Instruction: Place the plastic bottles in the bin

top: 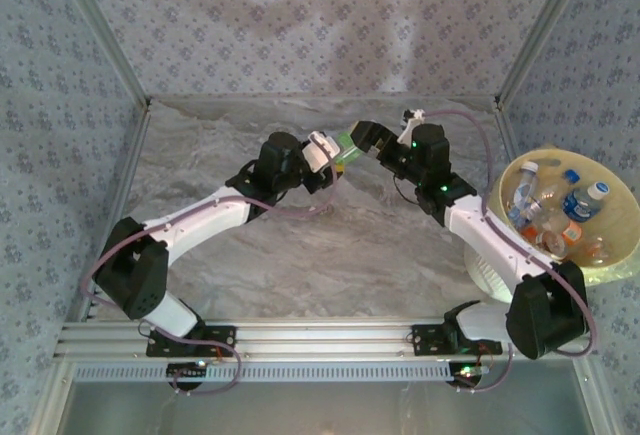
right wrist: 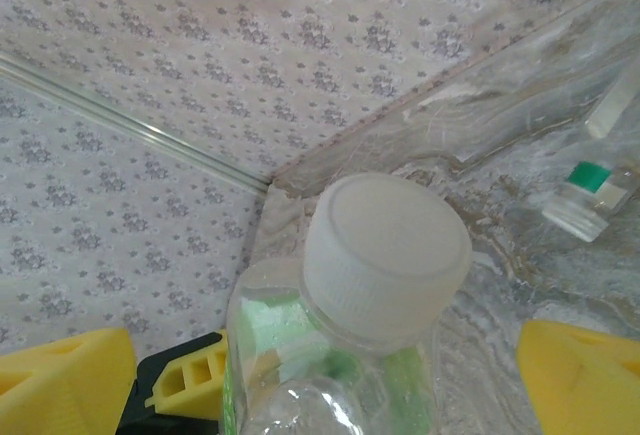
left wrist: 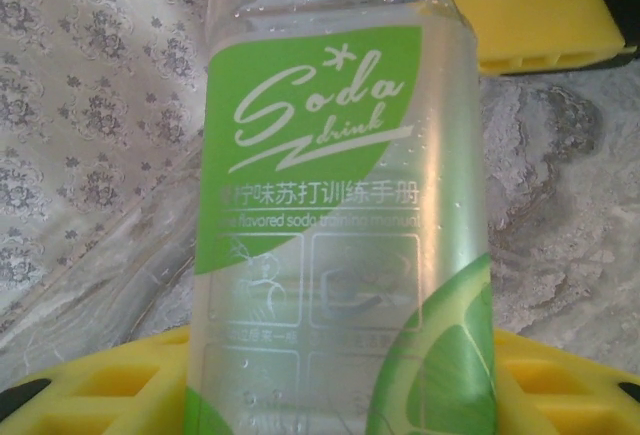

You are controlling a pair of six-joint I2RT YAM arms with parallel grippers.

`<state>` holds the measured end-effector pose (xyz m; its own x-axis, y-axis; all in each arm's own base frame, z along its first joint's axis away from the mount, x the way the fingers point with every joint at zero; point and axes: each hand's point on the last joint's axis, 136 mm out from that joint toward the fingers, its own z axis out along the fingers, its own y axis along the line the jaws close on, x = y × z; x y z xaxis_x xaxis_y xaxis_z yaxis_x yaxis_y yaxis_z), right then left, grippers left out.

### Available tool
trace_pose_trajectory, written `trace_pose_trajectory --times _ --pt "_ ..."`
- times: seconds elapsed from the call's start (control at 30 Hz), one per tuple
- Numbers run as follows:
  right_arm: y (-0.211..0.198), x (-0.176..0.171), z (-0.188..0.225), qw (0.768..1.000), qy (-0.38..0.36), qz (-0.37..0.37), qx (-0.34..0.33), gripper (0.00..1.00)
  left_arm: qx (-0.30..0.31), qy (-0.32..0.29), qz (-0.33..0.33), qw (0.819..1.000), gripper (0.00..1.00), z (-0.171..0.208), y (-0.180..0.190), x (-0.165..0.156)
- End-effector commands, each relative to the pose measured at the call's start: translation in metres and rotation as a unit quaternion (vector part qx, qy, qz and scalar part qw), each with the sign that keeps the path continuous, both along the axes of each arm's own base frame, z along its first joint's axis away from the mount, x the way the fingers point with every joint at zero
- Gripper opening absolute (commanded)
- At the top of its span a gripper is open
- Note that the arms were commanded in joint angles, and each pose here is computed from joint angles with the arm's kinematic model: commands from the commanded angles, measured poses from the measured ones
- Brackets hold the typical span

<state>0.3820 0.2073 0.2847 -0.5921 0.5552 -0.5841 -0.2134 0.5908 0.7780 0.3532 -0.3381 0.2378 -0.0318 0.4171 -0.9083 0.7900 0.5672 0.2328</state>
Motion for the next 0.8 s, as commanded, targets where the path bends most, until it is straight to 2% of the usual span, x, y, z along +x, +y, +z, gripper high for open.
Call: trace_pose_trajectory --times 0.0,0.3,0.63,0.7,0.77 --pt "0.007 0.004 0.007 1.0 -0.002 0.007 0.026 1.0 -0.039 -0.026 -0.004 0.999 0.48 0.034 -0.005 -0.005" --pt "0.017 0.013 -0.001 0.999 -0.003 0.018 0.032 0.98 -0.052 -0.021 -0.014 0.998 0.49 0.038 -0.014 -0.006" --pt "0.026 0.009 -0.002 0.997 -0.001 0.046 0.057 0.65 -0.05 -0.004 -0.002 0.999 0.52 0.037 -0.016 0.0" --pt "0.024 0.008 0.001 0.998 -0.006 0.044 0.054 0.61 -0.049 -0.001 -0.001 0.999 0.55 0.038 -0.015 0.0" --pt "0.02 0.008 0.005 0.998 -0.013 0.043 0.048 0.57 -0.049 0.006 0.0 0.999 0.61 0.039 -0.015 -0.001"
